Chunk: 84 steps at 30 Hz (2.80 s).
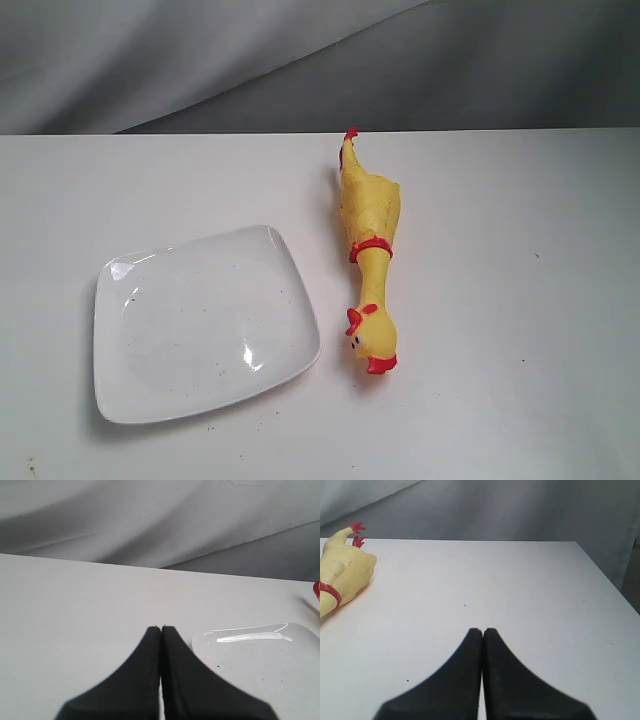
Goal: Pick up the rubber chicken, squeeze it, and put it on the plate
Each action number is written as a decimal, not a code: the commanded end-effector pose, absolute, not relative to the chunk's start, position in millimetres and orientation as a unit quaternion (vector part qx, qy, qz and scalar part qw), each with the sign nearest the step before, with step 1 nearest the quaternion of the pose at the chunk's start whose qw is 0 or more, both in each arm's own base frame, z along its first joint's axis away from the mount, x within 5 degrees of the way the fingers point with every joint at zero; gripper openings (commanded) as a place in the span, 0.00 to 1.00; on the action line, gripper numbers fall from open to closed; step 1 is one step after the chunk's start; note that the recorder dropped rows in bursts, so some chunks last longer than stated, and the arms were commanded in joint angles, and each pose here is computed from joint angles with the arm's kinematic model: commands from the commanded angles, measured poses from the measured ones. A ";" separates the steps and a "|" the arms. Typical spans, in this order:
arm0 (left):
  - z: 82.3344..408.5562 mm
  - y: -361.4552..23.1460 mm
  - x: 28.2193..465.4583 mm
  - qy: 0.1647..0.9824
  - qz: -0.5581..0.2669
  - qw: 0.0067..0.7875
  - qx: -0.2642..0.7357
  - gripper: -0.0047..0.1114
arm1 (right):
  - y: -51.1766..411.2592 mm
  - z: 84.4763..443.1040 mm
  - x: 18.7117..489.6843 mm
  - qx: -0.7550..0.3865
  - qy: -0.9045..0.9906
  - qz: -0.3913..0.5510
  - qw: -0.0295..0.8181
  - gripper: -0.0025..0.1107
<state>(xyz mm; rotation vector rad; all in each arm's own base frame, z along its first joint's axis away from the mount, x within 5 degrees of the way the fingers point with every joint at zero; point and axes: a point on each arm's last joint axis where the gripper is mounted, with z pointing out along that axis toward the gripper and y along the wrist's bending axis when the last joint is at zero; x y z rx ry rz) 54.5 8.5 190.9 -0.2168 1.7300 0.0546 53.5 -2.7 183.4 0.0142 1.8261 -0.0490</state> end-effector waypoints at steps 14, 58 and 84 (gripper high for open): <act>189.5 8.6 54.4 0.760 0.024 0.643 -0.097 0.05 | -3.8 186.4 54.4 -0.003 0.777 -0.038 0.629 0.02; 189.5 8.6 54.4 0.760 0.024 0.643 -0.097 0.05 | 16.5 323.4 82.7 -0.003 0.600 0.147 0.786 0.02; 189.5 8.6 54.4 0.760 0.024 0.643 -0.097 0.05 | 102.9 260.9 294.5 -0.197 0.911 0.067 0.356 0.08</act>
